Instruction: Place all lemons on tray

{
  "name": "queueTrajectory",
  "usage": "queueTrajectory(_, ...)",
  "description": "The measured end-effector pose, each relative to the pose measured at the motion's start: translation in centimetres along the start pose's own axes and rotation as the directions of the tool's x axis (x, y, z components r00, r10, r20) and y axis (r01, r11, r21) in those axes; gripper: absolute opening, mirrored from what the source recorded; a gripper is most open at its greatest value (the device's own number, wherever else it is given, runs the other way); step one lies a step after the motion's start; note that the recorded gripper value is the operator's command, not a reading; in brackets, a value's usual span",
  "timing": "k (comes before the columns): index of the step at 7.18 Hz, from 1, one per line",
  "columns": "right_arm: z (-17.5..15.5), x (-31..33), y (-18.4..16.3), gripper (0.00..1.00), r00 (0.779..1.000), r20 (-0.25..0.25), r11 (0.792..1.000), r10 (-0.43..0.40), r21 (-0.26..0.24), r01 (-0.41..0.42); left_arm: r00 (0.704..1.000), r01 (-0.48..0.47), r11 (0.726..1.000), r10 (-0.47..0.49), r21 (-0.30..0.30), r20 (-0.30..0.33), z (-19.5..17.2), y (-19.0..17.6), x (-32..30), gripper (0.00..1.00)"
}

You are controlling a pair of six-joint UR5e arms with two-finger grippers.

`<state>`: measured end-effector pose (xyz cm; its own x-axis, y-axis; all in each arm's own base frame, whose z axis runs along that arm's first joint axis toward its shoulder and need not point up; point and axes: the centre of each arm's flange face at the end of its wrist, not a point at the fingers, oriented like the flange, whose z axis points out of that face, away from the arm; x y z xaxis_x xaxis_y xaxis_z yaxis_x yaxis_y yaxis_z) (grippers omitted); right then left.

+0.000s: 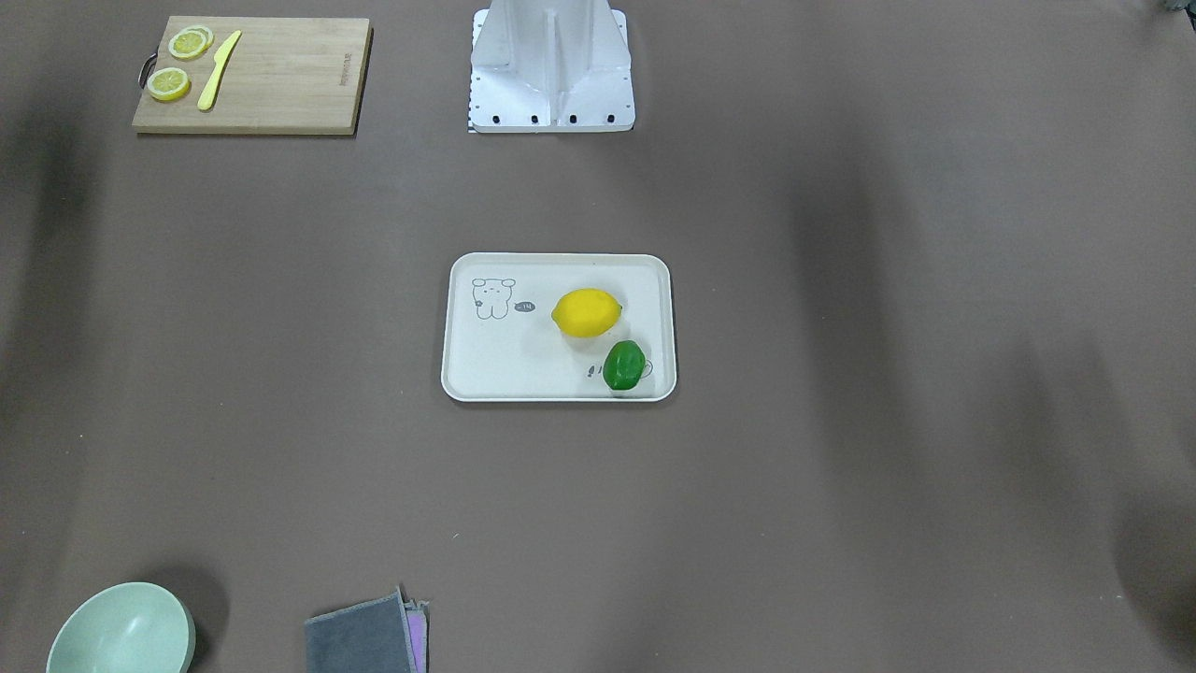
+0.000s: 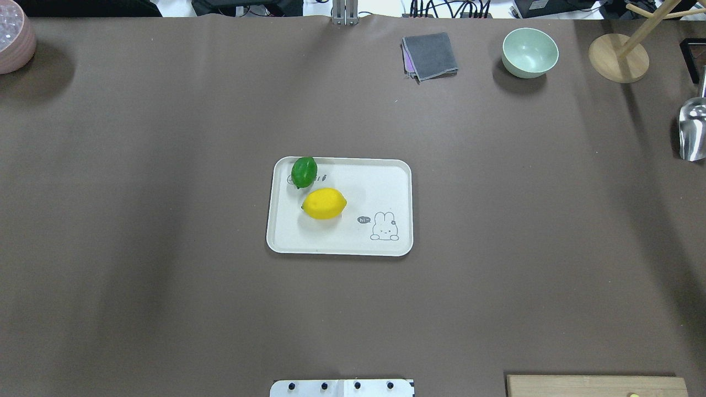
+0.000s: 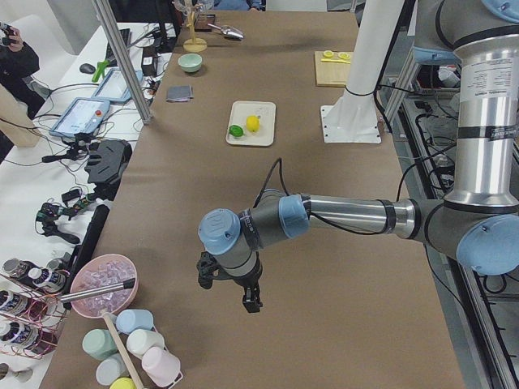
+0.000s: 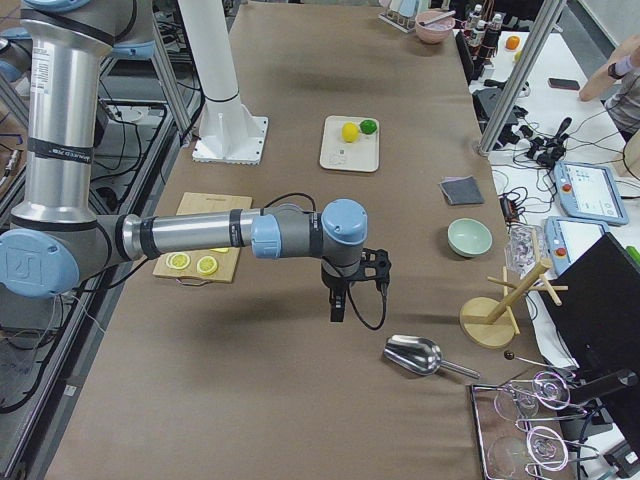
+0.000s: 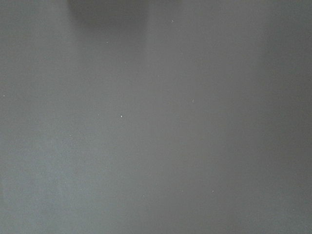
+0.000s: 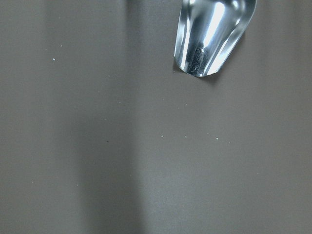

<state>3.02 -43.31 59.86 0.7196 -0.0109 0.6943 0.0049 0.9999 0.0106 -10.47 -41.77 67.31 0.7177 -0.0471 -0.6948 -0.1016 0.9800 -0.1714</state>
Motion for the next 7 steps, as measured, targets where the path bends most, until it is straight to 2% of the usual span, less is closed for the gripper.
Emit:
queueTrajectory(3,-0.3,0.5,0.2,0.99,1.000,0.000,1.000,0.007,0.006,-0.007,1.000,-0.012,1.000,0.012,0.010,0.001,2.6,4.2,-1.5,0.98)
queueTrajectory(7,-0.3,0.7,0.4,0.99,1.000,-0.004,1.000,0.008,0.006,-0.008,1.000,-0.012,1.000,0.012,0.007,0.006,2.9,4.4,-1.6,0.98)
